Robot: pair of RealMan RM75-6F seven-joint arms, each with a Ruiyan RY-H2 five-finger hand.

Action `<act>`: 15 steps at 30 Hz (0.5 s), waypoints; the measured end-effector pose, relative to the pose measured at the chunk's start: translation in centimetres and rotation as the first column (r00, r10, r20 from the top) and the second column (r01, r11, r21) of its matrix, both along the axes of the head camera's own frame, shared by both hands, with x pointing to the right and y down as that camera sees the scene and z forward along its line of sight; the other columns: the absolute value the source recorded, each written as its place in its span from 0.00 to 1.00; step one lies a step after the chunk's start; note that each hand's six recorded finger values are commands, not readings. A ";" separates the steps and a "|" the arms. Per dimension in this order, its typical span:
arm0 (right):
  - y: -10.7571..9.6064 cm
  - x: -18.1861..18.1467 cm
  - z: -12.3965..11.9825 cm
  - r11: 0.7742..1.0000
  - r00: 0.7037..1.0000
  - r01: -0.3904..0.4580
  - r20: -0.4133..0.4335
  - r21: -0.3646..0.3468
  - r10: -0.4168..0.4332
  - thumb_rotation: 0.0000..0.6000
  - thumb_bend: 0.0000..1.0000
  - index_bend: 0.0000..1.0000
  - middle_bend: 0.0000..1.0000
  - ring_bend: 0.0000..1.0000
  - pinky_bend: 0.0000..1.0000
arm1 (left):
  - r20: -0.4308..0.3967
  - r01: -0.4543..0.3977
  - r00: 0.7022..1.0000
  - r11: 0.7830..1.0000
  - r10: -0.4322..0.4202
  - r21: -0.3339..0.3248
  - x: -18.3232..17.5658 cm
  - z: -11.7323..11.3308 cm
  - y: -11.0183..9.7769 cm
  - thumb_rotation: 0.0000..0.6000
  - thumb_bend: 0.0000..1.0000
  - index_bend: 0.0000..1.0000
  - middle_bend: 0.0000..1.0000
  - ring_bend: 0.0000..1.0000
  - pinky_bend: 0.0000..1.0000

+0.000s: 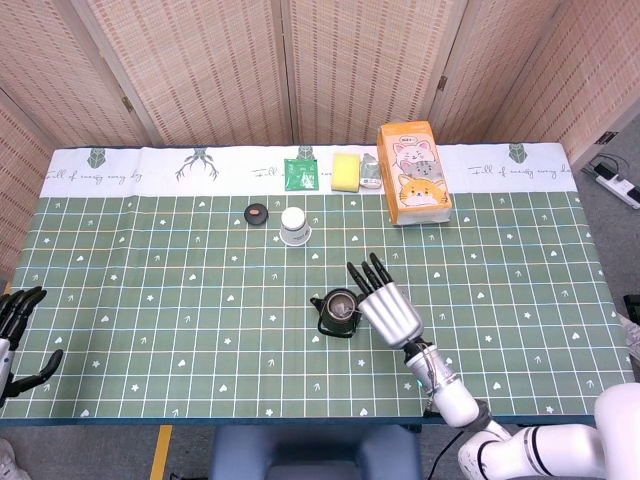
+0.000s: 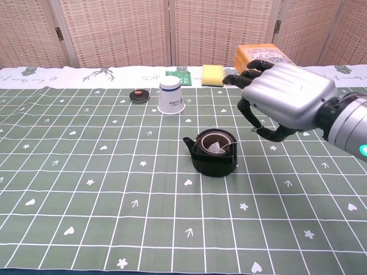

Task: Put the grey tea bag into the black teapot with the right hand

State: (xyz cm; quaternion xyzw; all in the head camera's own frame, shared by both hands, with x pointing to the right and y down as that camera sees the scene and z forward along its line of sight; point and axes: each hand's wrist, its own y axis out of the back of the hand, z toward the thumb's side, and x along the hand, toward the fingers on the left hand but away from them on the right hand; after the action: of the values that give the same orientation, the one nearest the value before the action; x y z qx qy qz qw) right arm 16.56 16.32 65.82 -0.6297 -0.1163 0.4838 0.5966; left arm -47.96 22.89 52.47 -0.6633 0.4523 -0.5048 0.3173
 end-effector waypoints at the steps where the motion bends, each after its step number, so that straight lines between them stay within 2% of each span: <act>1: 0.3 0.3 0.3 1.000 1.000 -0.009 -0.001 -0.009 0.009 1.00 0.39 0.32 0.01 0.08 0.00 | 0.001 0.000 1.000 1.000 0.000 -0.001 0.0 0.0 0.0 1.00 0.34 0.05 0.04 0.00 0.00; 10: 2.1 2.3 1.6 0.995 0.996 -0.079 -0.035 -0.059 0.077 1.00 0.39 0.02 0.00 0.01 0.00 | 0.004 -0.002 1.000 1.000 0.002 -0.006 0.0 0.2 0.0 1.00 0.34 0.05 0.04 0.00 0.00; 15: 1.6 2.4 0.2 0.993 0.994 -0.110 -0.006 -0.051 0.110 1.00 0.39 0.00 0.00 0.00 0.00 | 0.007 -0.005 1.000 1.000 0.005 -0.007 0.0 0.3 0.0 1.00 0.34 0.05 0.04 0.00 0.00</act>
State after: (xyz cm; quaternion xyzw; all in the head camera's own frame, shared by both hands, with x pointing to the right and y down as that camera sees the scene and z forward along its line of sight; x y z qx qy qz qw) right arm 18.96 17.94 66.07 -0.6365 -0.1372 0.5198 0.5531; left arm -47.91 22.92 52.76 -0.6637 0.4475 -0.5080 0.3180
